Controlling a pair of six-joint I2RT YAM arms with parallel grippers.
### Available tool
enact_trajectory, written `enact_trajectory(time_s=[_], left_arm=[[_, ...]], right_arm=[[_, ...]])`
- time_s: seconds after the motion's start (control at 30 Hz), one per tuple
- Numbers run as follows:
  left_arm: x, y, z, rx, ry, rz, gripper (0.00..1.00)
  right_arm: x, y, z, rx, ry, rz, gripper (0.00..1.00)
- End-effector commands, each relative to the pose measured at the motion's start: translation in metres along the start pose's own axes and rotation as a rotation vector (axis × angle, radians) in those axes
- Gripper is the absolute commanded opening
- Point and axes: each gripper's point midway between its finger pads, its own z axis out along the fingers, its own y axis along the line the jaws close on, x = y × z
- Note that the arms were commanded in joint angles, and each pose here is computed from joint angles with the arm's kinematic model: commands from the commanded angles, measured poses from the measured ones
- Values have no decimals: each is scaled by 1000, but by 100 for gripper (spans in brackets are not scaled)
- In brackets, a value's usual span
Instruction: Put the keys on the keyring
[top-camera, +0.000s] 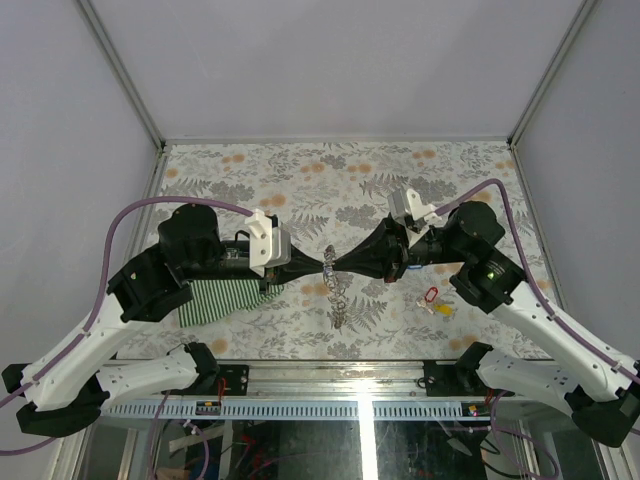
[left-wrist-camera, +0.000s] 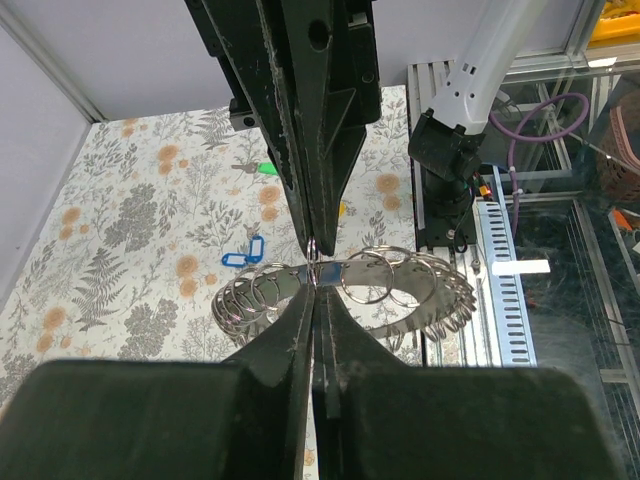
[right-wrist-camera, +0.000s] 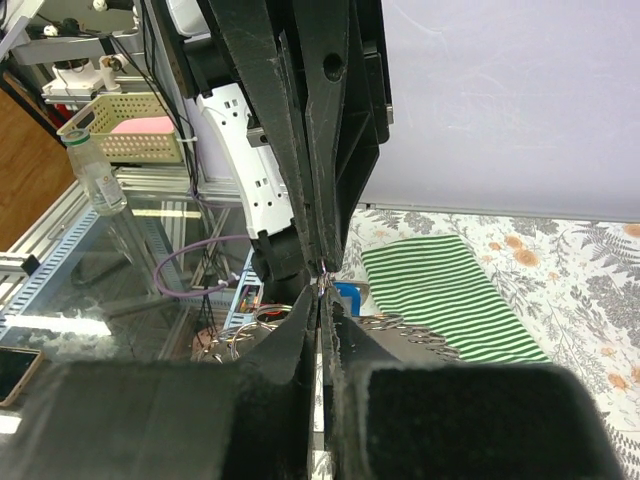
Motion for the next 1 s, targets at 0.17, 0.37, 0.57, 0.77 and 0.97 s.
enact_trajectory(time_s=[0.17, 0.37, 0.57, 0.77, 0.97], left_arm=[[-13, 6, -2, -30, -27, 31, 0], [-12, 6, 0, -23, -29, 25, 0], [-11, 5, 4, -11, -36, 18, 0], [-16, 4, 5, -2, -67, 21, 0], [-21, 2, 7, 12, -98, 16, 0]], right_arm=[[-64, 20, -11, 15, -155, -153, 0], [-73, 20, -12, 30, -199, -144, 0], [-84, 23, -13, 24, -272, -139, 0], [-90, 24, -13, 16, -324, -130, 0], [-93, 18, -13, 40, -374, -115, 0]])
